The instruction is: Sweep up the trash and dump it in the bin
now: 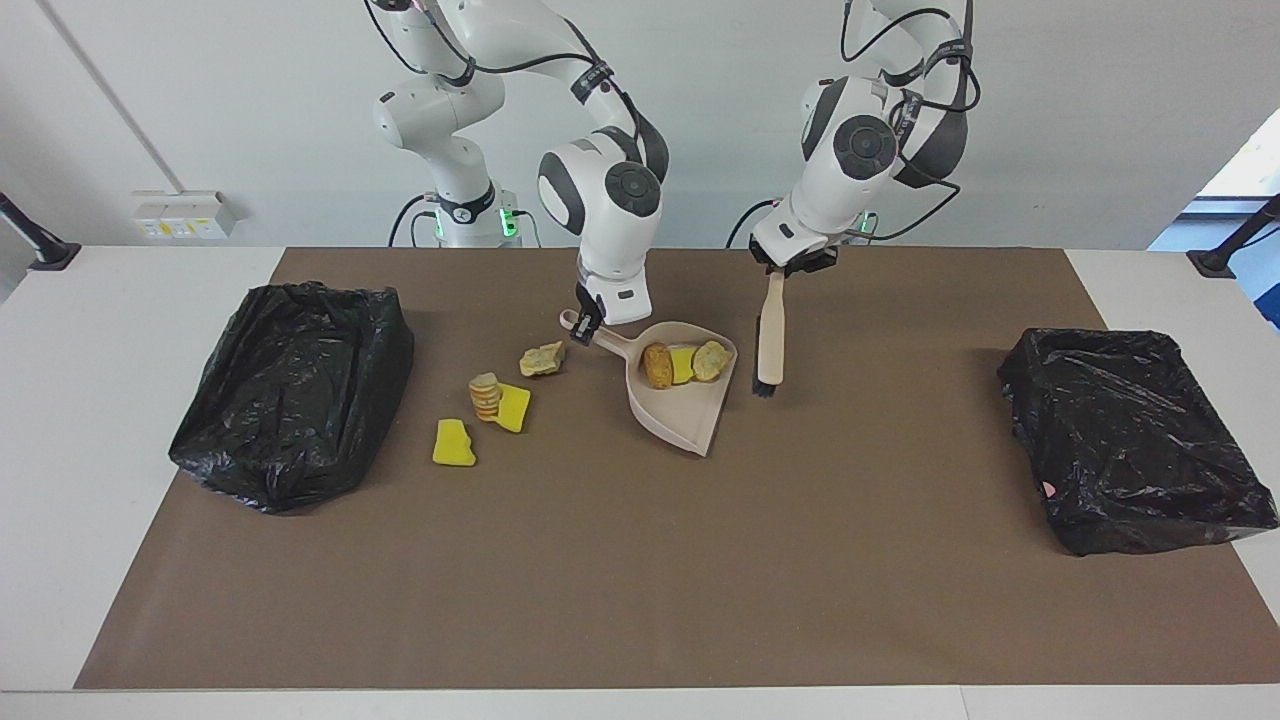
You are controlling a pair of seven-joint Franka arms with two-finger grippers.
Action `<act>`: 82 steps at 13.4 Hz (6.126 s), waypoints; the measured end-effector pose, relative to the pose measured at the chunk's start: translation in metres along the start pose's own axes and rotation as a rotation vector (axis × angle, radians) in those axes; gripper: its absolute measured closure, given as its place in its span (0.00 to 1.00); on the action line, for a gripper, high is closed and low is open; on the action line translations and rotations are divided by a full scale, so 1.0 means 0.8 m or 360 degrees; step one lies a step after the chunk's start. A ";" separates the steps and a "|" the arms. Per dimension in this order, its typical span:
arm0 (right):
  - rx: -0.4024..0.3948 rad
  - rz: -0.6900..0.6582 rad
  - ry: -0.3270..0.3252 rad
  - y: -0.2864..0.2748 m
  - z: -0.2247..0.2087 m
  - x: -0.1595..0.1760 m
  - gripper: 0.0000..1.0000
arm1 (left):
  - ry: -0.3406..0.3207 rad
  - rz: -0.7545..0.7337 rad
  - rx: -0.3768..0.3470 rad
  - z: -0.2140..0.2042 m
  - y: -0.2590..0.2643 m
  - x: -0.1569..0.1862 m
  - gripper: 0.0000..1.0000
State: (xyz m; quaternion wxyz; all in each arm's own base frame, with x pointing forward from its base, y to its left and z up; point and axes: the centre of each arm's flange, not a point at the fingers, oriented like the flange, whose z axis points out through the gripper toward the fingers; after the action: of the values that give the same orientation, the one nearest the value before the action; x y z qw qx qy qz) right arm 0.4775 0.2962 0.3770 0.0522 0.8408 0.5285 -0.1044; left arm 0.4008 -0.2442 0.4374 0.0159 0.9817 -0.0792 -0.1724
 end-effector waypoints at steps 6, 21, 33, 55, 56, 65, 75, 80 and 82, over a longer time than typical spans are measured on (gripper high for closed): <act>0.0053 0.0008 0.0002 0.059 -0.052 -0.071 0.68 | 0.0103 -0.0143 0.0092 0.032 0.042 -0.041 0.74; 0.0332 -0.0062 0.0200 0.267 -0.081 -0.507 0.68 | 0.0225 -0.0193 0.0053 0.157 0.185 -0.232 0.74; -0.0034 -0.0232 -0.0474 0.327 -0.057 -0.671 0.68 | 0.0249 -0.0303 0.0016 0.215 0.205 -0.248 0.74; -0.0322 -0.0252 -0.0899 0.317 -0.155 -0.610 0.68 | 0.0355 -0.0014 0.0010 0.131 0.138 -0.126 0.00; -0.0296 -0.0190 -0.0824 0.306 -0.168 -0.611 0.68 | 0.0379 -0.0015 0.0001 0.110 0.124 -0.111 0.00; -0.0141 0.0701 -0.0299 0.231 -0.196 -0.438 0.68 | 0.0504 -0.0014 0.0036 -0.111 -0.014 0.037 0.00; 0.0081 0.1486 -0.0058 0.149 -0.180 -0.202 0.68 | 0.0643 -0.0034 0.0054 -0.265 -0.185 0.030 0.00; 0.0201 0.1737 0.0026 0.122 -0.169 -0.075 0.68 | 0.0615 0.0070 0.0174 -0.296 -0.210 0.010 0.00; 0.0296 0.1768 0.0116 0.114 -0.160 -0.032 0.68 | 0.0604 0.0059 0.0172 -0.302 -0.220 0.007 0.00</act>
State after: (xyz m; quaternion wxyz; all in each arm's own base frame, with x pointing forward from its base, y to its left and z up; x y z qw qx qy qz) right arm 0.5644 0.2594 0.5056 0.0068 0.9969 -0.0034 -0.0782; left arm 0.5150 -0.0701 0.6521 -0.0190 0.9944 -0.1020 0.0207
